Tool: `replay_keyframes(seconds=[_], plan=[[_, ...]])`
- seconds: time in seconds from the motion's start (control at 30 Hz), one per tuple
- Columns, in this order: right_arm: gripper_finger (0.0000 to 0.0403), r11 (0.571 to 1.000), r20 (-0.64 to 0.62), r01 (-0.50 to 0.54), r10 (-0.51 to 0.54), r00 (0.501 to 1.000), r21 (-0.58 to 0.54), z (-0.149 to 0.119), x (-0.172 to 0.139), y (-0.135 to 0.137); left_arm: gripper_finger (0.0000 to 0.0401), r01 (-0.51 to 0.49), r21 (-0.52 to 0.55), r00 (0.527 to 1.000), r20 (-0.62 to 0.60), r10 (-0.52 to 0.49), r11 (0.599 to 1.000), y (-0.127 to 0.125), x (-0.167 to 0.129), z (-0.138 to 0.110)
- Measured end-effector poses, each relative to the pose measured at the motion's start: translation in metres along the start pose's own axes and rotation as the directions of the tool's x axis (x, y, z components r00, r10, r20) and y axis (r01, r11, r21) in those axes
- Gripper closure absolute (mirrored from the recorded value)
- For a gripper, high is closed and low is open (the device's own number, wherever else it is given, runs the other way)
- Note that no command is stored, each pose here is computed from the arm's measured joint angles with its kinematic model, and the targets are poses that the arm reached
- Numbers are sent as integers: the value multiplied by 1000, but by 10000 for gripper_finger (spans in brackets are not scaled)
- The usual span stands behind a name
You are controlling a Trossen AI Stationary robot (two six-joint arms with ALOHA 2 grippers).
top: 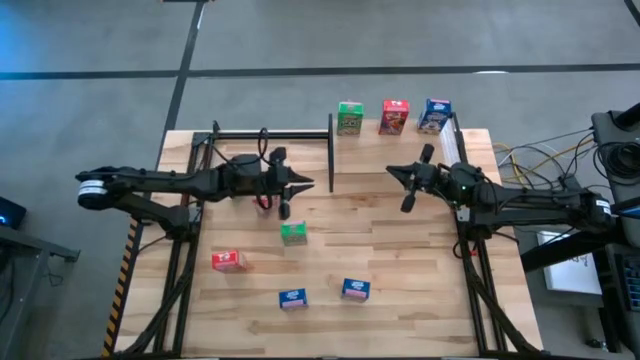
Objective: Stack cereal on shelf
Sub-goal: Adjust the green cereal box on the shelf
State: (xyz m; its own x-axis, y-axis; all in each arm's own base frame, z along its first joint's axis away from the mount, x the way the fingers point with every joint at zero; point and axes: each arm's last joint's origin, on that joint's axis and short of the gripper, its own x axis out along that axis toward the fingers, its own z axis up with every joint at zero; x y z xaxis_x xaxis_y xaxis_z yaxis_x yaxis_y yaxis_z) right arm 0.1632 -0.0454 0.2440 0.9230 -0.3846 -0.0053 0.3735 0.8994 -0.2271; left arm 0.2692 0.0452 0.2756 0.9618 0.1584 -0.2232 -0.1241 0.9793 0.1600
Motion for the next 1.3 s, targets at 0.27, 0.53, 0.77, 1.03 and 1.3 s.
replay_keyframes(seconds=[0.27,0.53,0.77,1.03,1.3], plan=[[394,1000,23,5,-5,1000,4,1,-6,-1,363,-69,51,980,189,59,996,7,27,1],[394,1000,32,7,-7,999,3,2,-7,-1,363,-161,13,949,277,151,987,32,49,-3],[394,1000,38,9,-9,999,-3,2,-8,-2,363,-187,25,964,198,179,982,57,83,5],[394,1000,42,12,-11,999,-6,3,-9,-2,363,-227,-7,965,134,225,974,82,117,-11],[394,1000,40,21,-20,999,-12,3,-9,-3,363,-254,-73,959,110,261,964,94,145,-16]])
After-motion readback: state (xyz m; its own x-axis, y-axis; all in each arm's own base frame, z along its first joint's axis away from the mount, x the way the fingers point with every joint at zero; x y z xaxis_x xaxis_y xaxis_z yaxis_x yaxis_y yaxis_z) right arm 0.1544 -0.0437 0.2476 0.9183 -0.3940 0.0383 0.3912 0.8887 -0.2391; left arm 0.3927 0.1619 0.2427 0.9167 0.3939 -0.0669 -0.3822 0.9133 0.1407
